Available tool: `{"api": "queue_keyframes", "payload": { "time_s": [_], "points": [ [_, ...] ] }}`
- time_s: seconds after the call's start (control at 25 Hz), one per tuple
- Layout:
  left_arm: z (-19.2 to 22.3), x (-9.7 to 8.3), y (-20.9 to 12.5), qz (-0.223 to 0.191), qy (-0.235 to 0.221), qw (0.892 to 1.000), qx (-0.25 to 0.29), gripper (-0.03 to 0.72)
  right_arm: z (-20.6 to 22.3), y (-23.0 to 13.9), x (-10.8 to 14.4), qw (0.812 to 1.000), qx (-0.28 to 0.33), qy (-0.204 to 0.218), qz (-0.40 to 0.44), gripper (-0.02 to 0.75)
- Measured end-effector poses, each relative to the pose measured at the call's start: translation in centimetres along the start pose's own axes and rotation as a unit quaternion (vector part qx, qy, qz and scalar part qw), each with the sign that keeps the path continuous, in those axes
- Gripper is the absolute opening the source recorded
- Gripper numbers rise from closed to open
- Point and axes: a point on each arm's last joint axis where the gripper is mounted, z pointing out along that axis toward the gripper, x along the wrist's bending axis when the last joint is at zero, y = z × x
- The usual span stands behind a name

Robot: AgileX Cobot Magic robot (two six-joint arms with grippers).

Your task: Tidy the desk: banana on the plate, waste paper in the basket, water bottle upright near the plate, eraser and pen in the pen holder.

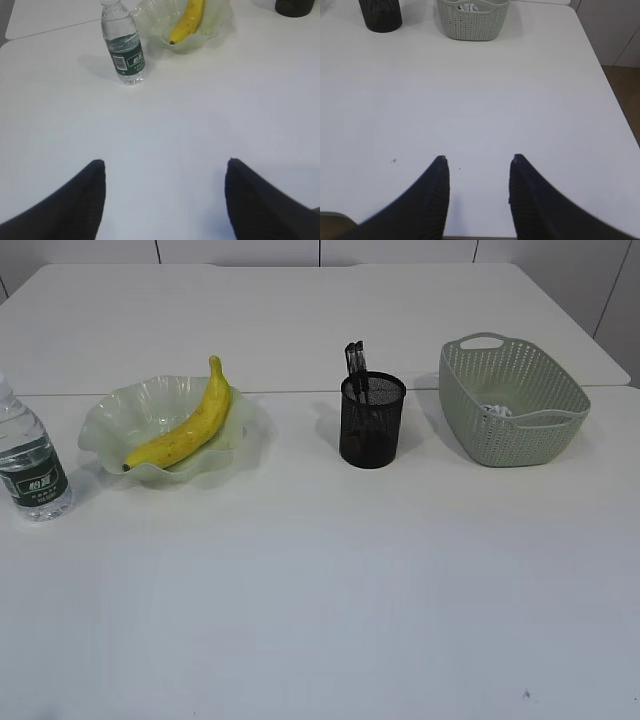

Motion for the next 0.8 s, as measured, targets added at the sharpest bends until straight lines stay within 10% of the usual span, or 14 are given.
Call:
{"api": "queue_keyframes", "payload": {
  "time_s": [0.8],
  "points": [
    [0.0,0.0,0.0,0.0,0.0,1.0,0.0,0.528,0.0,0.0,0.0,1.0,0.0,0.0,0.0,0.302]
  ]
}}
